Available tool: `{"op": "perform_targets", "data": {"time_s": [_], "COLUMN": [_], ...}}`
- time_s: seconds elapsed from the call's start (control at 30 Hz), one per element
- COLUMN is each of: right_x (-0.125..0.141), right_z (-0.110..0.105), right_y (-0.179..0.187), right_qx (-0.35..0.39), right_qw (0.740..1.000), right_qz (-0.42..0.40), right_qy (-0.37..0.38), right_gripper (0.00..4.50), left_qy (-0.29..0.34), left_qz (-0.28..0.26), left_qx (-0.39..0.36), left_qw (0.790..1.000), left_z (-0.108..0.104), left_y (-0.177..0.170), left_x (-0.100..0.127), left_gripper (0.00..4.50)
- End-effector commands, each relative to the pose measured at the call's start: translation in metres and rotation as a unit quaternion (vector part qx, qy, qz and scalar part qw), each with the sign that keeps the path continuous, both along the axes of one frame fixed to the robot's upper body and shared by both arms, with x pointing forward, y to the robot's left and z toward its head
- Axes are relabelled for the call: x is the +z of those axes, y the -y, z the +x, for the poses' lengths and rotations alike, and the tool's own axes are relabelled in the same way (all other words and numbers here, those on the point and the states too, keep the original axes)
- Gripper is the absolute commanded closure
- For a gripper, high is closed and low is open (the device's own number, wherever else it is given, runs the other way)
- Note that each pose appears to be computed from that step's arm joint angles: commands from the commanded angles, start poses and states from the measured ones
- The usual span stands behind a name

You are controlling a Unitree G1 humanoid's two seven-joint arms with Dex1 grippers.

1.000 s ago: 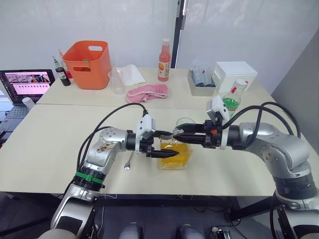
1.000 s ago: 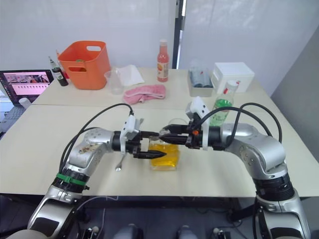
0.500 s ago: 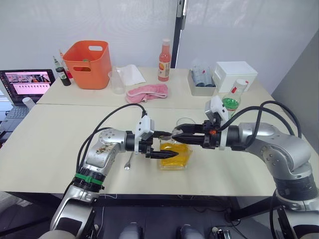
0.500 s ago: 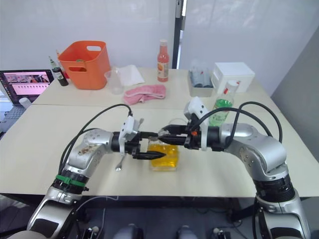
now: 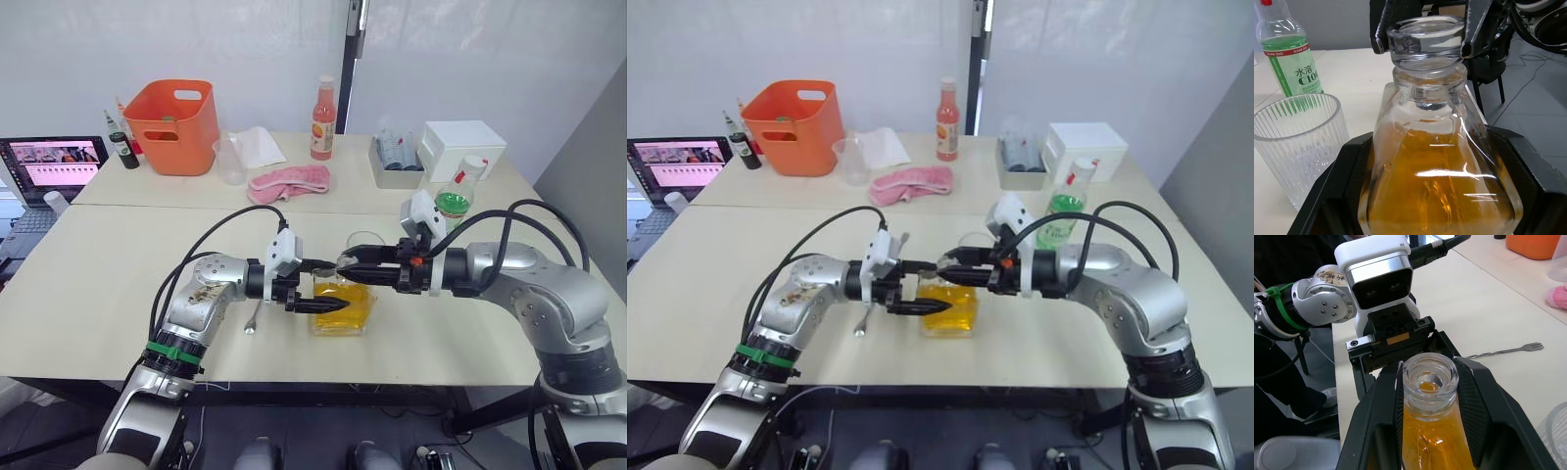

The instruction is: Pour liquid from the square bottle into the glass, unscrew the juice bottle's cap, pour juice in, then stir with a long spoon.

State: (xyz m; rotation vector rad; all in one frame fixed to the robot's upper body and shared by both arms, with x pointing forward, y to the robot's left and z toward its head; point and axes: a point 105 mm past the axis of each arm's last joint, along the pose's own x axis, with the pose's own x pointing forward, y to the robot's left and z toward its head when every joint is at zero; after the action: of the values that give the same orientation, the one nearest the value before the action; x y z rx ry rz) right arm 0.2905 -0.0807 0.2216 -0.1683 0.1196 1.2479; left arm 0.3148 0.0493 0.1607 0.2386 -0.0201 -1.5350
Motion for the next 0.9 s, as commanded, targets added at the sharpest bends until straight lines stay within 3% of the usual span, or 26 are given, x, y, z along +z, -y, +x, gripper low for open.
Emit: {"op": "perform_targets", "data": {"time_s": [0.03, 0.23, 0.27, 0.47, 0.9], "right_x": [0.037, 0.028, 0.027, 0.028, 0.01], "right_z": [-0.007, -0.007, -0.007, -0.006, -0.005], "right_y": [0.002, 0.002, 0.002, 0.002, 0.002], "right_qx": [0.003, -0.001, -0.001, -0.006, -0.002], "right_qw": [0.994, 0.995, 0.995, 0.994, 0.997], "right_qz": [0.031, 0.03, 0.03, 0.033, 0.024], "right_qy": [0.103, 0.094, 0.095, 0.099, 0.073], "right_gripper": [3.47, 3.47, 2.4, 0.42, 0.37], "left_qy": [-0.022, -0.018, -0.018, -0.016, -0.013], "left_qz": [0.05, 0.052, 0.053, 0.052, 0.052], "left_qx": [-0.023, -0.024, -0.024, -0.025, -0.023], "left_qw": [0.998, 0.998, 0.998, 0.998, 0.998], "left_z": [-0.006, -0.005, -0.005, -0.005, -0.002], "left_y": [0.005, 0.006, 0.006, 0.007, 0.007], "left_x": [-0.024, -0.023, -0.023, -0.022, -0.021], "left_gripper": [1.67, 1.67, 1.67, 1.67, 1.67]}}
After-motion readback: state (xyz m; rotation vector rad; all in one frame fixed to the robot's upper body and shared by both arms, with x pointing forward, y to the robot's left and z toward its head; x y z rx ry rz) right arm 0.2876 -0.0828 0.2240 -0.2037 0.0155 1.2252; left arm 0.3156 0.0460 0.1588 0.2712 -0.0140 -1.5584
